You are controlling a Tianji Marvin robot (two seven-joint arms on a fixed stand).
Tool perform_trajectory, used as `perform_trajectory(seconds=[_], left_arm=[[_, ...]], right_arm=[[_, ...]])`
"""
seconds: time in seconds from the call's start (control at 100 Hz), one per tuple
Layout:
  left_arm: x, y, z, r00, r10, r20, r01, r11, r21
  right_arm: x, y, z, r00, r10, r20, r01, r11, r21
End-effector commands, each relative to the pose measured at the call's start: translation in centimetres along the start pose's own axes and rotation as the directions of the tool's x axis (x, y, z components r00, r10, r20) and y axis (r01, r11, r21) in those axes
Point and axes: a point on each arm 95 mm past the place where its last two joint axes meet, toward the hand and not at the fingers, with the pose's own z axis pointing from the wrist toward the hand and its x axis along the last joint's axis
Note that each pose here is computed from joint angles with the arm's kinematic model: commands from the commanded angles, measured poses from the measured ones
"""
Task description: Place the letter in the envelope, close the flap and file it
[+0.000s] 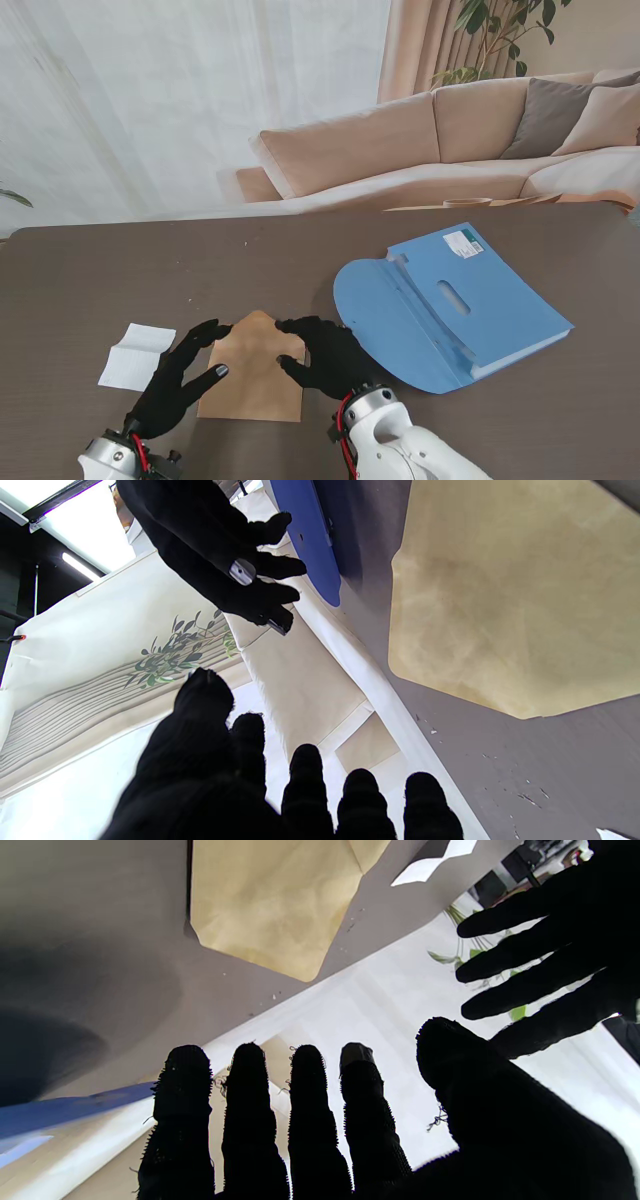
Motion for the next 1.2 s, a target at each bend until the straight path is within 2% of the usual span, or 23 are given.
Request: perform_trajectory(seconds=[0.0, 0.29, 0.68, 0.98, 1.19], left_arm=[[0.1, 0.0, -0.2, 1.000, -0.013, -0.006, 0.013, 1.000, -0.005], [0.1, -0.7, -0.4, 0.999, -0.037, -0.019, 0.037, 0.999, 0.007], [0.1, -1.0, -0.5, 0.998, -0.054, -0.026, 0.055, 0.998, 0.006], [0.1, -1.4, -0.6, 0.997, -0.063, -0.034, 0.063, 0.998, 0.014], [0.0, -1.4, -0.6, 0.997, -0.065, -0.033, 0.066, 0.998, 0.015]], right_arm=[[0.2, 1.3, 1.7, 1.000, -0.004, -0.024, 0.004, 1.000, -0.016], [-1.6, 0.6, 6.7, 0.993, -0.119, 0.013, 0.116, 0.985, 0.129], [-2.2, -1.2, 10.0, 0.951, -0.311, 0.004, 0.306, 0.937, 0.169], [-2.9, -2.3, 11.7, 0.941, -0.336, 0.036, 0.324, 0.926, 0.193], [-3.4, -2.9, 12.5, 0.940, -0.340, 0.023, 0.326, 0.918, 0.228]])
